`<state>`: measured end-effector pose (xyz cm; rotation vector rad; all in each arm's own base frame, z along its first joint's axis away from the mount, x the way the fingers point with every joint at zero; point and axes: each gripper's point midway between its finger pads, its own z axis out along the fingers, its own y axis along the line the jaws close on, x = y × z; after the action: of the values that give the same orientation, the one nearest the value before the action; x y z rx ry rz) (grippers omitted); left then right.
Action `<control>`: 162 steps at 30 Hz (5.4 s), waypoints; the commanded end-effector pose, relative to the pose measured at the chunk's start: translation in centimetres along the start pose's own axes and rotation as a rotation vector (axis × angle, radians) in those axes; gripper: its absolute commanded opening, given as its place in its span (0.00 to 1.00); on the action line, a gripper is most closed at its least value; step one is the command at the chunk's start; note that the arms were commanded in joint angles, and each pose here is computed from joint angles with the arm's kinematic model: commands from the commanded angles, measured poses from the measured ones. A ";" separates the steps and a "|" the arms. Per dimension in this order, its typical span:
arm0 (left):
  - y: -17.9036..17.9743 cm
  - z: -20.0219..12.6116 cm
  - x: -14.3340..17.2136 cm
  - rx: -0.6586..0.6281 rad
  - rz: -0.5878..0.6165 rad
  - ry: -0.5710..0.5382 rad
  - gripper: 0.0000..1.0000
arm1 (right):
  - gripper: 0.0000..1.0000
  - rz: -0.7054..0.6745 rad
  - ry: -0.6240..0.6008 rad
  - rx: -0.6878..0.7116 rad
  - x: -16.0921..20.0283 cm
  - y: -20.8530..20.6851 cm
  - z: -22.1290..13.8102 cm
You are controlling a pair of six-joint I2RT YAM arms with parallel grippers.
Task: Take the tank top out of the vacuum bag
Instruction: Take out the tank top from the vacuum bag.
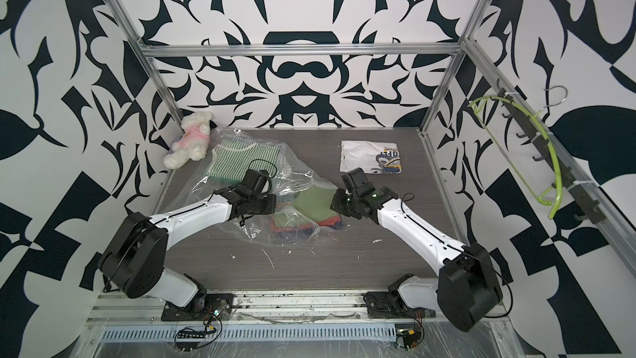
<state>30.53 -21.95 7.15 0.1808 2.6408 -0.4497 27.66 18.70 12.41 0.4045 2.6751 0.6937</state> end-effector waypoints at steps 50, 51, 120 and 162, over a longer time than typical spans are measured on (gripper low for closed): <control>-4.0 5.9 4.7 0.016 0.074 0.187 0.00 | 0.77 0.094 -0.093 -0.100 -3.3 -1.9 5.0; -4.1 5.9 4.6 0.019 0.075 0.187 0.00 | 0.72 0.098 -0.096 -0.135 -3.7 -1.4 5.0; 0.9 1.7 1.9 -0.211 0.007 0.038 0.00 | 0.00 -0.237 -0.413 -0.215 -7.7 2.0 -7.0; 5.7 0.9 1.5 -0.245 -0.064 0.034 0.00 | 0.00 0.170 -0.307 0.620 -13.9 -25.4 -8.9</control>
<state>31.39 -18.74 4.95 0.0443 2.6812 -0.2289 30.60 -9.04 7.78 0.7811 2.6374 -0.0871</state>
